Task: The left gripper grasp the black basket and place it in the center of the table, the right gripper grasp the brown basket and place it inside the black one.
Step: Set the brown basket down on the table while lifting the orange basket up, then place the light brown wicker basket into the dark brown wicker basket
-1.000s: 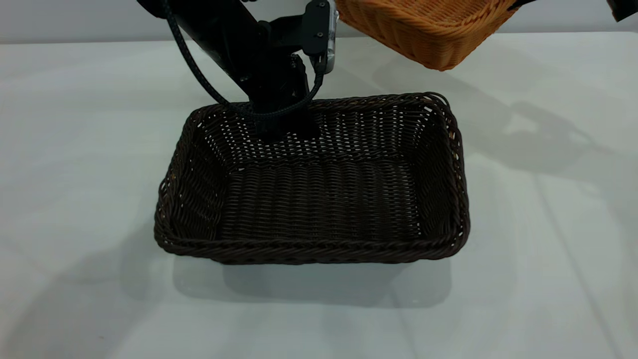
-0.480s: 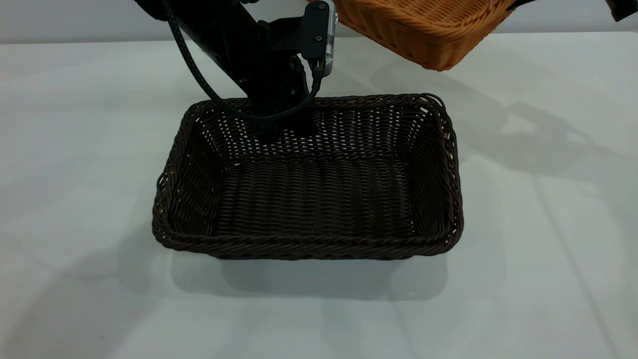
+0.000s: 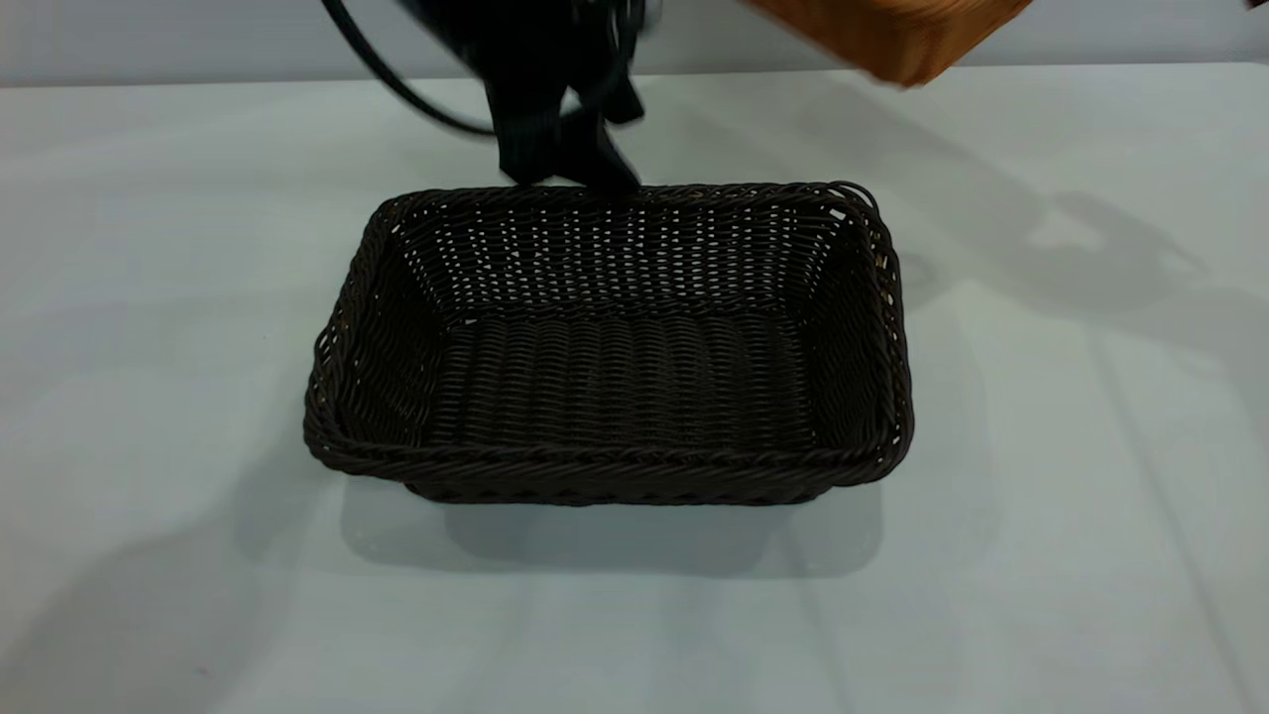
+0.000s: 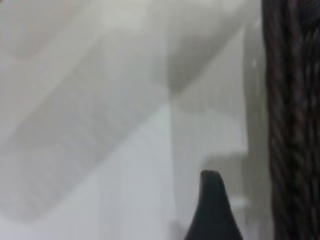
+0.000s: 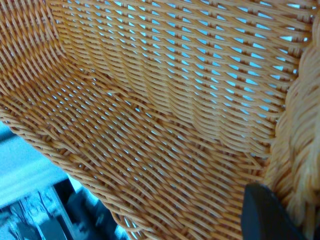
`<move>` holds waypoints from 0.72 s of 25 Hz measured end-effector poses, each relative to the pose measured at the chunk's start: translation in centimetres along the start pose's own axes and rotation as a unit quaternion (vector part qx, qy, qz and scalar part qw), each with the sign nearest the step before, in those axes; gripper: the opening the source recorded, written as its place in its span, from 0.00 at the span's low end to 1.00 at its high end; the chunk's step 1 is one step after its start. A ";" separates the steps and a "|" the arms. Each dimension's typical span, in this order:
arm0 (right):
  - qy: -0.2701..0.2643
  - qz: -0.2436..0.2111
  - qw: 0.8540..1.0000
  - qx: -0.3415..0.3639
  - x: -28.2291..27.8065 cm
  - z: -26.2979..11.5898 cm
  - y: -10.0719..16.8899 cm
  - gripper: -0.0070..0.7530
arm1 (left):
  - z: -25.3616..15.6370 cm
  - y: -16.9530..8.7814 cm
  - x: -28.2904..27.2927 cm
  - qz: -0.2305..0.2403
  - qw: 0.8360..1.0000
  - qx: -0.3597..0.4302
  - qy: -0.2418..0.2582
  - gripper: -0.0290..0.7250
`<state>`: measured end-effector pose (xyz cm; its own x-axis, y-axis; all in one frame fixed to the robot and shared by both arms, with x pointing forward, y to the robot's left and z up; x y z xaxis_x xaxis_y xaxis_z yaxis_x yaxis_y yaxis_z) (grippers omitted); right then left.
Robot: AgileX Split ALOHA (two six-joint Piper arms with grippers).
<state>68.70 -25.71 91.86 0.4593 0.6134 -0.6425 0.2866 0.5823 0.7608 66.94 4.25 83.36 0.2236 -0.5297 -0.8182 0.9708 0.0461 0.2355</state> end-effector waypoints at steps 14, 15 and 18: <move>0.147 -0.038 0.982 -0.117 0.2 -4.5 1.1 0.11 | 8.3 4.0 -24.6 0.198 0.977 -0.036 -0.067 0.67; 0.167 -0.040 0.975 -0.138 0.8 -5.6 1.6 0.11 | 8.8 3.9 -25.8 0.212 0.974 -0.032 -0.073 0.67; 0.230 -0.035 0.953 -0.194 2.4 -9.2 3.1 0.11 | 10.0 3.3 -28.8 0.240 0.966 -0.021 -0.090 0.67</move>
<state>62.98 -17.47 91.84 0.0077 0.6825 -0.7308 -0.0694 0.7295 0.6805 62.87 11.18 112.98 0.6333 -0.5775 -0.5152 0.7630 0.3545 0.5405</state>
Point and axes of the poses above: a point on each arm's last joint axis where the gripper is mounted, x pointing out along that axis toward the gripper, y along the wrist's bending axis when the last joint is at zero, z = x × y, the point moved 6 cm from there along x, pointing out along that axis toward the gripper, and after that the axes turned 7 degrees about -x, right-handed, at the moved point
